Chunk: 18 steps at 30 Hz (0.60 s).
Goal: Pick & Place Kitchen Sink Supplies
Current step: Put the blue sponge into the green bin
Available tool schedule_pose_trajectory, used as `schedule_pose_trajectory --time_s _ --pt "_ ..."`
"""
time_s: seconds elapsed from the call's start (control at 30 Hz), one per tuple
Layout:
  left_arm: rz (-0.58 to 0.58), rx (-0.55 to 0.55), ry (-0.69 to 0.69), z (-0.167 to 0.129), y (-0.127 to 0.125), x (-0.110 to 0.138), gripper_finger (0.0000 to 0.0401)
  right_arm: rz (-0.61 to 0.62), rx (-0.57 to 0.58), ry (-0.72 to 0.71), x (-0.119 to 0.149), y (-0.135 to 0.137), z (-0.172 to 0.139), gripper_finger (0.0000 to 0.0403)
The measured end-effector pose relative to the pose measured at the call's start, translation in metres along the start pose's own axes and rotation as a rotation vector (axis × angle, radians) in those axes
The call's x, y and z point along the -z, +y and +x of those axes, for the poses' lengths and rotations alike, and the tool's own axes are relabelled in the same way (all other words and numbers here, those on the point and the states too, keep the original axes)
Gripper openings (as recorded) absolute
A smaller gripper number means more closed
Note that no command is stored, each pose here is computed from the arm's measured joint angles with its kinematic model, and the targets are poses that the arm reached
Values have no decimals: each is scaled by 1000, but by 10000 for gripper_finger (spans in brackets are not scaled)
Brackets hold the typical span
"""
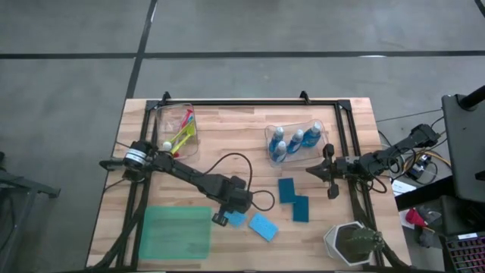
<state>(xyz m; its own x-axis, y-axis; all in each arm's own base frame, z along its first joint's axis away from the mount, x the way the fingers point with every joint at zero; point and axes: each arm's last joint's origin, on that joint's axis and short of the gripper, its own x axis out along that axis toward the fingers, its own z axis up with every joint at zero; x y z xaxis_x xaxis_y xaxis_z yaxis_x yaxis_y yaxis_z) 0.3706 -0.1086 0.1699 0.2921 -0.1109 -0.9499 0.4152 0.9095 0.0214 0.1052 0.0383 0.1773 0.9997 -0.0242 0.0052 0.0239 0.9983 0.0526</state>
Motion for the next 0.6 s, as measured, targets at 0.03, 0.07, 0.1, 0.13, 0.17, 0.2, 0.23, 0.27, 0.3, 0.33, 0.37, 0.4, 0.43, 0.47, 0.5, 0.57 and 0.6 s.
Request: schedule_pose_trajectory --time_s 0.03,0.07,0.1,0.13,0.17,0.2,0.23,0.27,0.3,0.33,0.37,0.4,0.43,0.47,0.5,0.57,0.6 --pt "10 -26 6 -5 1 -2 2 1 0 0 0 0 0 8" --pt "19 -50 7 -11 2 -4 1 1 0 0 0 0 0 8" --pt "29 -73 11 -19 3 -7 1 0 0 0 0 0 0 8" --pt "34 -93 24 -27 4 -8 1 0 0 0 0 0 0 8" --pt "36 -110 35 -36 4 -10 1 1 0 0 0 0 0 8" --pt "37 -127 49 -43 4 -11 1 1 0 0 0 0 0 8" --pt "33 -142 59 -51 5 -12 0 0 0 0 0 0 0 8" --pt "26 -159 65 -59 5 -13 0 0 0 0 0 0 0 8" --pt "15 -172 71 -67 6 -15 0 1 0 0 0 0 0 8" --pt "-2 -182 74 -76 6 -16 0 1 0 -1 0 0 0 8" --pt "-19 -184 78 -85 5 -16 0 0 0 -1 0 0 0 8" --pt "-48 -184 80 -94 4 -16 0 0 0 -1 0 0 0 8" --pt "-78 -184 87 -101 3 -15 0 0 0 -1 0 0 0 8" --pt "-111 -181 102 -108 1 -12 0 2 0 -1 0 0 0 8" --pt "-143 -173 116 -115 -3 -9 0 1 0 -1 0 0 0 8" --pt "-203 -152 131 -127 -11 -3 0 0 0 -1 0 0 0 8" --pt "-233 -138 139 -133 -16 0 0 1 0 -1 0 0 0 8"
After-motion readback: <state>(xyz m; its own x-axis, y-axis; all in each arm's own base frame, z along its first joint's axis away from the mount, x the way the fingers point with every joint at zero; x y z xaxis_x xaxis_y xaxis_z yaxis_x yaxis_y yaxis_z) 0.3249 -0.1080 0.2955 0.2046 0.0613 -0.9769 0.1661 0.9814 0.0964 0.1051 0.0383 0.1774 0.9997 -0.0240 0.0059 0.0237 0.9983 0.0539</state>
